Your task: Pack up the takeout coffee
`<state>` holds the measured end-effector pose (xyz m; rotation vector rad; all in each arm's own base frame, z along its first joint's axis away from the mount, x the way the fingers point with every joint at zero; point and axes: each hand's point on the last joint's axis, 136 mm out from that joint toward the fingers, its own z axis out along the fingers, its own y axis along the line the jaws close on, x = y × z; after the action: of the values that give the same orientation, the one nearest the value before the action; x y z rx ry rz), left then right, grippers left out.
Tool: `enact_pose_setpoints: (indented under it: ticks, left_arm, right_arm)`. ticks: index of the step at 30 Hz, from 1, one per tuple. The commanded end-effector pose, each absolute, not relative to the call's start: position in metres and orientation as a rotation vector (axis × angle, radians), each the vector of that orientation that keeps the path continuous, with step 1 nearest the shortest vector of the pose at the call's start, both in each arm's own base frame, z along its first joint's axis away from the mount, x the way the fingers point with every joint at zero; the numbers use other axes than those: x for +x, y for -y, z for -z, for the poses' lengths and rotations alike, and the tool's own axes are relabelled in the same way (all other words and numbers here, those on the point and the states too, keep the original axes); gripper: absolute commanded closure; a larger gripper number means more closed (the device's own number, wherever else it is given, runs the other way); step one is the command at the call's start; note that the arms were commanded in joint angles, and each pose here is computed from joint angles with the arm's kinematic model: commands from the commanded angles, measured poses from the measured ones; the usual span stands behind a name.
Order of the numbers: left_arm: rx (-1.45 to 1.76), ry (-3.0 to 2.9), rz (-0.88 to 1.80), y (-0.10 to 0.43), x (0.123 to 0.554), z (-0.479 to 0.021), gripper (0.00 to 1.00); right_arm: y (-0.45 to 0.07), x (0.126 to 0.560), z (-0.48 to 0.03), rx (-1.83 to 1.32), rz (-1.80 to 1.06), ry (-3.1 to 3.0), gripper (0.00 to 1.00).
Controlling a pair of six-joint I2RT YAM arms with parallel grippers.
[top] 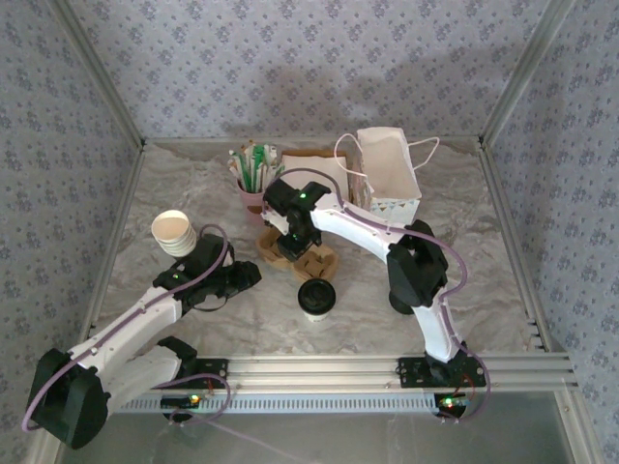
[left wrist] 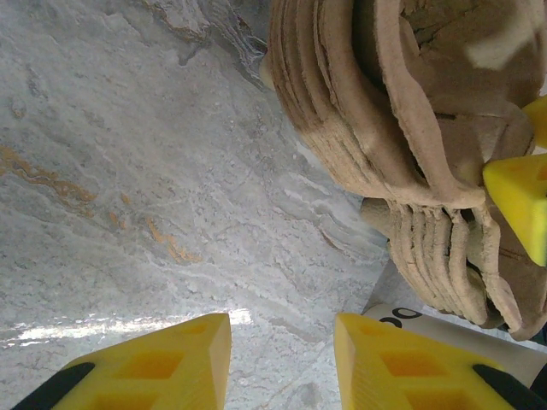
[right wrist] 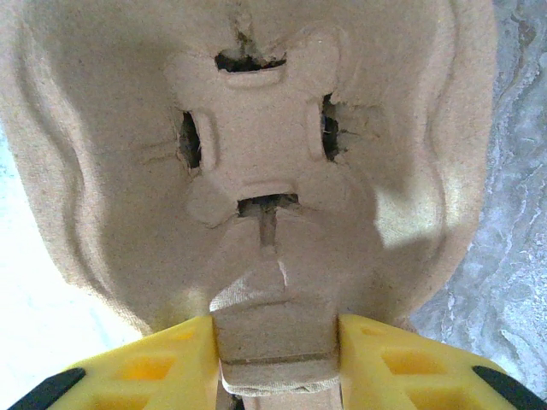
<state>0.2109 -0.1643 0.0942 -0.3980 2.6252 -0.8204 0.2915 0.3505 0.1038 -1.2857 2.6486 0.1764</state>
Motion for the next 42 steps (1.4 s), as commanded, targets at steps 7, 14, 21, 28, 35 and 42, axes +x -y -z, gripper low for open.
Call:
enact_pose_setpoints:
  ticks: [7, 14, 21, 28, 35, 42]
  left_arm:
    - [-0.382, -2.561, 0.855, 0.167, 0.22, -0.114, 0.63]
    - [-0.366, -2.506, 0.876, 0.164, 0.219, -0.131, 0.62]
    - [-0.336, -2.454, 0.817, 0.155, 0.217, -0.161, 0.59]
    - [-0.274, -2.384, 0.811, 0.157, 0.216, -0.2, 0.54]
    - [-0.196, -2.312, 0.794, 0.153, 0.213, -0.252, 0.5]
    - [-0.128, -2.253, 0.807, 0.159, 0.22, -0.293, 0.48]
  right_arm:
    - [-0.348, 0.29, -0.132, -1.26, -0.23, -2.616, 0.6]
    - [-0.347, 0.289, -0.154, -1.211, -0.266, -2.589, 0.6]
    - [-0.349, 0.285, -0.192, -1.137, -0.391, -2.536, 0.6]
    - [-0.346, 0.278, -0.241, -1.046, -0.556, -2.457, 0.6]
    - [-0.33, 0.271, -0.29, -0.919, -0.737, -2.391, 0.6]
    - [-0.309, 0.255, -0.348, -0.807, -0.984, -2.272, 0.6]
